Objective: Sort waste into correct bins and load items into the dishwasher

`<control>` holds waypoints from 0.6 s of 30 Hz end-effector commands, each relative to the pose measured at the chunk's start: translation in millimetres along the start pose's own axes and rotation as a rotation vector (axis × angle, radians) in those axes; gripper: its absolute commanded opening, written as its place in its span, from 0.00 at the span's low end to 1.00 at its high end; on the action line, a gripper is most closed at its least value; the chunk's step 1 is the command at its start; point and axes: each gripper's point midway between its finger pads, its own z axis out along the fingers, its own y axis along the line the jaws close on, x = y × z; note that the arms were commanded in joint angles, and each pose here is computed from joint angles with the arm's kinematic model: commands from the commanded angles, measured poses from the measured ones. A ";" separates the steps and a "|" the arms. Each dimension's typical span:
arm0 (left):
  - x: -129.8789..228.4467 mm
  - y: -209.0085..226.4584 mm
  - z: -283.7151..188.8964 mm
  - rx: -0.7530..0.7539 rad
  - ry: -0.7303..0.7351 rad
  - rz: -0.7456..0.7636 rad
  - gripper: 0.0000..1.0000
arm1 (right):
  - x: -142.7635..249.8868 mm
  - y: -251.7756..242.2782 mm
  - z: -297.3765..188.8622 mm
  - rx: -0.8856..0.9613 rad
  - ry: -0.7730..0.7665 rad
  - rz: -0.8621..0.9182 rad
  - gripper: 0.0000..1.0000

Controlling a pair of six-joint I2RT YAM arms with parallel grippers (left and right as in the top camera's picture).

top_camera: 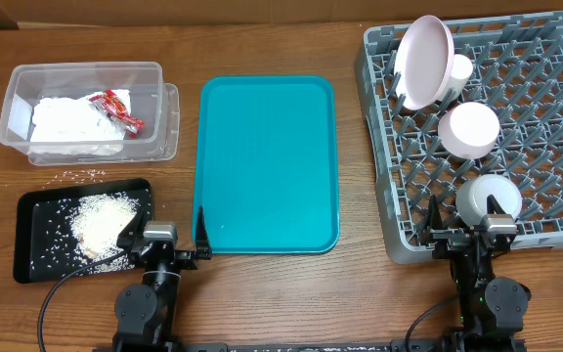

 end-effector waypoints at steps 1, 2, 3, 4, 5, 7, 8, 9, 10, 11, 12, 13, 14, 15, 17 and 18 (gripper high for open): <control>-1.0 -0.1 -0.5 0.004 -0.010 0.014 1.00 | 1.0 0.0 0.0 -0.002 -0.007 0.003 1.00; -0.7 -0.5 -0.5 0.007 -0.008 0.014 1.00 | 1.0 0.0 0.0 -0.002 -0.007 0.003 1.00; -0.7 -0.7 -0.5 0.008 -0.008 0.014 1.00 | 1.0 0.0 0.0 -0.002 -0.007 0.003 1.00; -0.7 -0.7 -0.5 0.008 -0.008 0.014 1.00 | 1.0 0.0 0.0 -0.002 -0.007 0.003 1.00; -0.8 -0.8 -0.5 0.008 -0.009 0.014 1.00 | 1.0 0.0 0.0 -0.002 -0.007 0.003 1.00; -0.7 -0.4 -0.4 0.010 -0.008 0.012 1.00 | 1.0 0.0 0.0 -0.002 -0.007 0.003 1.00; -0.6 -0.3 -0.4 0.013 -0.008 0.011 1.00 | 1.0 0.0 0.0 -0.002 -0.007 0.003 1.00; -0.5 0.5 -0.4 0.013 -0.007 0.007 1.00 | 1.0 0.0 0.0 -0.002 -0.007 0.003 1.00; -0.1 3.0 -0.4 0.004 -0.006 -0.006 1.00 | 1.0 0.0 0.0 -0.002 -0.007 0.003 1.00; -0.1 5.3 -0.3 -0.004 -0.006 -0.015 1.00 | 1.0 0.0 0.0 -0.002 -0.007 0.003 1.00; 0.0 6.9 -0.3 -0.009 -0.005 -0.023 1.00 | 1.0 0.0 0.0 -0.002 -0.007 0.003 1.00; 0.0 8.7 -0.4 -0.016 -0.005 -0.032 1.00 | 1.0 0.0 0.0 -0.002 -0.007 0.003 1.00; 0.0 9.0 -0.4 -0.018 -0.005 -0.034 1.00 | 1.0 0.0 0.0 -0.002 -0.007 0.003 1.00; 0.0 9.1 -0.4 -0.018 -0.005 -0.033 1.00 | 1.0 0.0 0.0 -0.002 -0.007 0.003 1.00; -0.1 10.1 -0.4 -0.024 -0.006 -0.033 1.00 | 1.0 0.0 0.0 -0.002 -0.007 0.003 1.00; -0.1 10.5 -0.4 -0.026 -0.006 -0.033 1.00 | 1.0 0.0 0.0 -0.002 -0.007 0.003 1.00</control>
